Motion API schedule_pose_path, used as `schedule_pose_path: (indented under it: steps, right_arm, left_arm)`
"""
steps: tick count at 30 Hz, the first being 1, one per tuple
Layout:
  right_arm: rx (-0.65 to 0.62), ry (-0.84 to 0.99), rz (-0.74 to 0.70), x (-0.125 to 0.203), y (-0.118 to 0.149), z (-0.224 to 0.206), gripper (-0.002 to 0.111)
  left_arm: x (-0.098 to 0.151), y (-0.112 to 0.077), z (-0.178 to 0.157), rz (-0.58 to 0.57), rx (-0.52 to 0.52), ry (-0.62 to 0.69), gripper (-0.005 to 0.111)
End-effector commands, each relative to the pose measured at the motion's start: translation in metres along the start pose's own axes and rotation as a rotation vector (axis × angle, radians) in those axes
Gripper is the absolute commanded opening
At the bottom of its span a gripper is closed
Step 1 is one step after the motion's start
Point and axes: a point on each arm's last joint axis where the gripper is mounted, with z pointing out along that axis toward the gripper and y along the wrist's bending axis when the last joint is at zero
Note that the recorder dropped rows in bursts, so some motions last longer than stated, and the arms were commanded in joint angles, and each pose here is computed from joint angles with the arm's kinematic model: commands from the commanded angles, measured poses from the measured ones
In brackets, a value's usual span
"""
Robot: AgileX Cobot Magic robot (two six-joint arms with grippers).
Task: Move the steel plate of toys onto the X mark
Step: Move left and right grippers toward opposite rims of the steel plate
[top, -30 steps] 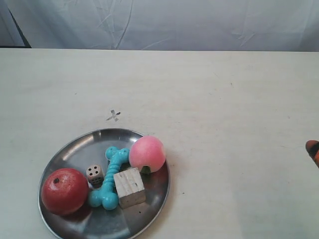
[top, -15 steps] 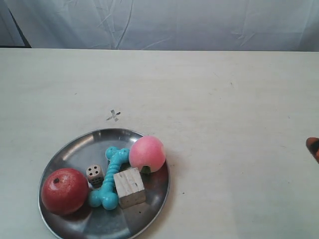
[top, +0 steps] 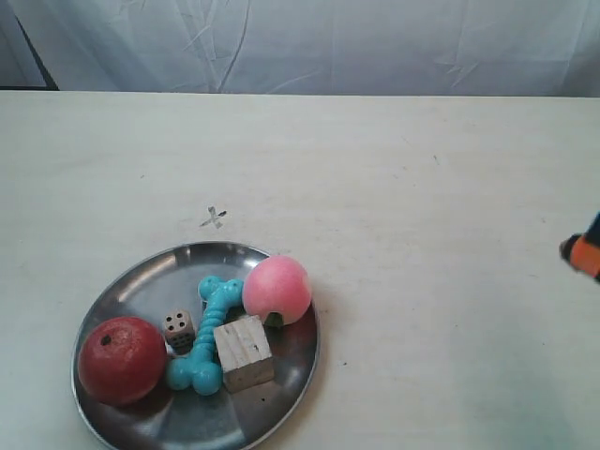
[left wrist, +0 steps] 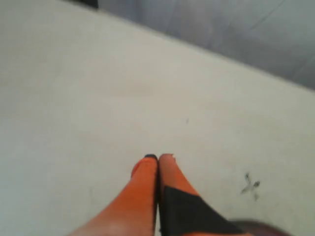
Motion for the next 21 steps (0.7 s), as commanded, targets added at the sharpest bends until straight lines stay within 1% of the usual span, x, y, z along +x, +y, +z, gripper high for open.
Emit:
schedule_pose_path:
  steps: [1, 3, 5, 6, 9, 10, 11, 12, 13, 14, 15, 16, 17, 19, 21]
  right_arm:
    - [0.08, 0.337, -0.042, 0.008, -0.008, 0.045, -0.001]
    - [0.005, 0.45, -0.05, 0.013, -0.005, 0.063, -0.001]
    - [-0.085, 0.529, -0.044, 0.017, -0.002, 0.081, -0.001]
    - [-0.157, 0.559, -0.048, 0.02, 0.002, 0.088, -0.001]
    - [-0.243, 0.607, -0.028, 0.025, 0.002, 0.104, -0.001]
    - [-0.244, 0.618, -0.019, 0.027, 0.0, 0.109, -0.001]
    - [-0.239, 0.633, -0.017, 0.029, -0.002, 0.112, -0.001]
    - [-0.217, 0.66, -0.01, 0.032, -0.006, 0.117, -0.001]
    - [-0.207, 0.678, -0.003, 0.035, -0.009, 0.121, -0.001]
    - [-0.204, 0.684, 0.001, 0.036, -0.01, 0.122, -0.001]
    - [-0.202, 0.687, 0.002, 0.036, -0.01, 0.122, -0.001]
    - [-0.2, 0.684, -0.001, 0.036, -0.01, 0.122, -0.001]
    - [-0.196, 0.68, -0.004, 0.036, -0.011, 0.123, -0.001]
    - [-0.185, 0.667, -0.026, 0.035, -0.012, 0.124, -0.001]
    - [-0.18, 0.655, -0.057, 0.034, -0.013, 0.124, 0.0]
  left_arm:
    - [0.03, 0.003, 0.042, -0.006, -0.044, 0.325, 0.0]
    - [0.046, 0.003, 0.06, 0.007, -0.027, 0.464, 0.0]
    - [0.057, -0.001, 0.072, -0.023, 0.019, 0.56, 0.0]
    - [0.063, -0.003, 0.078, -0.037, 0.053, 0.602, 0.0]
    - [0.074, -0.005, 0.09, -0.085, 0.147, 0.693, 0.0]
    - [0.076, -0.005, 0.092, -0.096, 0.166, 0.711, 0.0]
    - [0.078, 0.0, 0.097, -0.122, 0.165, 0.737, 0.0]
    - [0.081, 0.012, 0.103, -0.169, 0.142, 0.773, 0.0]
    - [0.083, 0.026, 0.109, -0.239, 0.112, 0.802, 0.0]
    - [0.083, 0.035, 0.112, -0.292, 0.1, 0.804, 0.0]
    - [0.082, 0.039, 0.113, -0.329, 0.104, 0.803, 0.0]
    - [0.082, 0.044, 0.115, -0.363, 0.14, 0.805, 0.0]
    - [0.083, 0.044, 0.116, -0.367, 0.186, 0.814, 0.0]
    - [0.089, 0.044, 0.121, -0.355, 0.221, 0.843, 0.0]
    - [0.094, 0.044, 0.124, -0.352, 0.254, 0.876, 0.004]
